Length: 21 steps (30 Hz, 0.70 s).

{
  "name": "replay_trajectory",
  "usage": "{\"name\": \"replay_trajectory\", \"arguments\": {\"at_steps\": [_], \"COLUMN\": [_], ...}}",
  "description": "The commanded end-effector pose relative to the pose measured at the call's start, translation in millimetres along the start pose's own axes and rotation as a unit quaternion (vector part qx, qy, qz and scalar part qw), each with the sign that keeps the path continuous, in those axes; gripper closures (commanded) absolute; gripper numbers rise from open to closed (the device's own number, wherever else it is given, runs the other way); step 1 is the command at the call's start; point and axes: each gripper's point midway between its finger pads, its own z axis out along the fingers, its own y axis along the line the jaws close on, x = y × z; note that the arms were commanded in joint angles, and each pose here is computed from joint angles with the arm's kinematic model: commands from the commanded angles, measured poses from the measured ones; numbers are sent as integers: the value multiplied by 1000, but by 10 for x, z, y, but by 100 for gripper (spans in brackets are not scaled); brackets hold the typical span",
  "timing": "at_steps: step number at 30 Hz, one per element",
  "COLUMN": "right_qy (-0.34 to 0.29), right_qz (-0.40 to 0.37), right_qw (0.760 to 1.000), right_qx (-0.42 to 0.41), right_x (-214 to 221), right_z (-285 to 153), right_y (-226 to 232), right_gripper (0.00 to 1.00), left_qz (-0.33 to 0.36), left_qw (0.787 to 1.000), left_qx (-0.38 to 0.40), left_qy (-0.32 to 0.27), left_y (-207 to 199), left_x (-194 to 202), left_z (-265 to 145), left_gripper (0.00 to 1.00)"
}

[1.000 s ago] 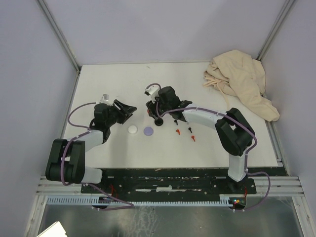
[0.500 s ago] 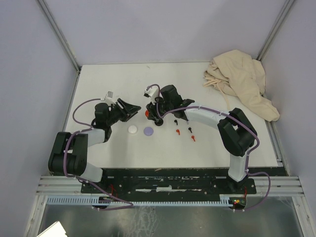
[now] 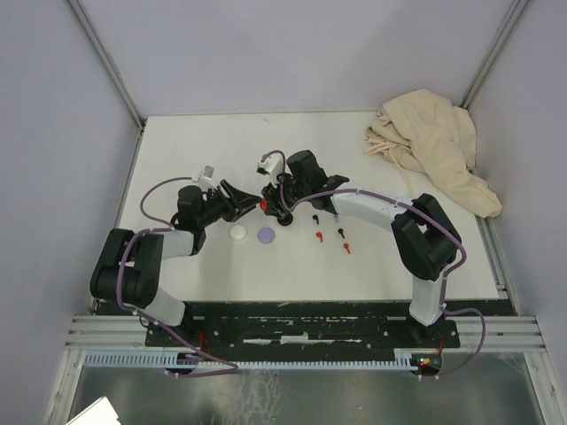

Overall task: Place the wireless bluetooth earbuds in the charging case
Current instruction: Open the charging case at the center of the board.

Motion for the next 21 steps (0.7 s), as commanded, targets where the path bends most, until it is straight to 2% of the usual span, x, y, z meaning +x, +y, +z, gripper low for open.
{"name": "replay_trajectory", "arguments": {"at_steps": [1,11,21], "right_qy": [-35,-33,-32], "right_qz": [-19,-22,-24], "right_qw": [999,999,999], "right_qx": [-12,-24,-33], "right_x": [-312,-320,-310], "right_z": [-28,-25,-21], "right_y": [27,68,100], "right_gripper": [80,81,81], "left_qz": [37,38,38], "left_qw": [999,998,998], "left_qx": [38,41,43], "left_qy": [1,5,7], "left_y": [-194,-238,-262], "left_x": [-59,-49,-49], "left_z": [57,124,173], "left_gripper": [43,45,50]}}
